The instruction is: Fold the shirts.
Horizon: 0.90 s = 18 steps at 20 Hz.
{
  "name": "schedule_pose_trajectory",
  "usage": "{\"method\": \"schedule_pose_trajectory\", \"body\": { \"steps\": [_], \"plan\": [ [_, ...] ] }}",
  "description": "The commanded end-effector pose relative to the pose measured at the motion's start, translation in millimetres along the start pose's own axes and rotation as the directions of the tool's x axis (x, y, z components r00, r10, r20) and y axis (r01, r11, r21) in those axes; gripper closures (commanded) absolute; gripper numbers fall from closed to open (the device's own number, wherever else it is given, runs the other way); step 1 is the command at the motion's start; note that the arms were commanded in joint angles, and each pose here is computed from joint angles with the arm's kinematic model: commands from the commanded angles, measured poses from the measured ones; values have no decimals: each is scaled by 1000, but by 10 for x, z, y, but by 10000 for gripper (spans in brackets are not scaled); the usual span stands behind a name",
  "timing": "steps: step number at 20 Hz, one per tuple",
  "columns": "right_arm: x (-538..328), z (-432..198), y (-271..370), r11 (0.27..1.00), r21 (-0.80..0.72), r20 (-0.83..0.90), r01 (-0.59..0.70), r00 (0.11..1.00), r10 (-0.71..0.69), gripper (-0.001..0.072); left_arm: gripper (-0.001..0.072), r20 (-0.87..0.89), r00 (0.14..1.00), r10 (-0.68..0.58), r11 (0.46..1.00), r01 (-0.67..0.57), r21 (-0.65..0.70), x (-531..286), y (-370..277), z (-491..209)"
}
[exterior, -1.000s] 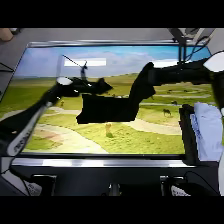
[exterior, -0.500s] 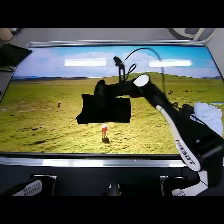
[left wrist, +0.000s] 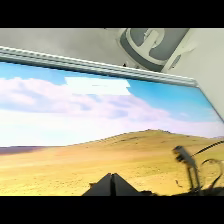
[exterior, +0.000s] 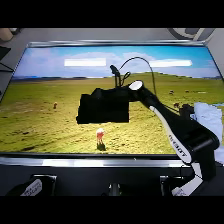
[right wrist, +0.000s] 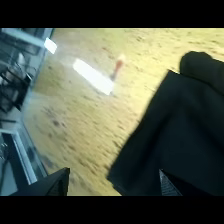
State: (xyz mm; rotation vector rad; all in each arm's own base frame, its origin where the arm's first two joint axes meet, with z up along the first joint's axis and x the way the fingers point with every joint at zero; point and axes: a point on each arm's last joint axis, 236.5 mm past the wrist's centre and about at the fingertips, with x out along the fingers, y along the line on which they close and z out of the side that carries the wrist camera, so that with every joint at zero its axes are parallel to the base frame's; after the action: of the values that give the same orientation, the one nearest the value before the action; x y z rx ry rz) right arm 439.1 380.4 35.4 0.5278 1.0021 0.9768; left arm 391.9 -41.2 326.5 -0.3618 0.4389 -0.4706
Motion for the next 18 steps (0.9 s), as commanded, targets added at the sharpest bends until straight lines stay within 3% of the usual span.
{"method": "schedule_pose_trajectory", "body": {
  "steps": [1, 3, 5, 11, 14, 16, 18],
  "plan": [
    [-874, -360, -725, 972, -50, -244, 231, 941, -236, 87, 681, -15, 999, 39, 999, -39, 19, -30, 73, -40],
    [-1606, -690, -1388, 881, -51, -405, 470, 797, -448, 78, 681, -25, 999, 39, 999, -39, 8, -5, 103, -87],
    [-1833, -880, -1704, 836, 19, -449, 548, 752, -482, 77, 681, -41, 998, 39, 999, -40, -9, 31, 149, -161],
    [-983, -618, -1742, 907, 230, -248, 353, 922, -296, 78, 681, -62, 997, 40, 999, -42, -34, 79, 215, -266],
    [-723, -543, -1686, 914, 284, -193, 288, 952, -240, 85, 681, -60, 997, 37, 999, -39, -36, 80, 204, -262],
    [-619, -637, -1671, 916, 278, -219, 289, 947, -233, 112, 681, -60, 998, 37, 999, -39, -36, 80, 204, -261],
    [-576, -647, -1632, 921, 279, -220, 273, 951, -216, 184, 681, -52, 998, 26, 999, -28, -41, 81, 177, -242]
  ]
}}
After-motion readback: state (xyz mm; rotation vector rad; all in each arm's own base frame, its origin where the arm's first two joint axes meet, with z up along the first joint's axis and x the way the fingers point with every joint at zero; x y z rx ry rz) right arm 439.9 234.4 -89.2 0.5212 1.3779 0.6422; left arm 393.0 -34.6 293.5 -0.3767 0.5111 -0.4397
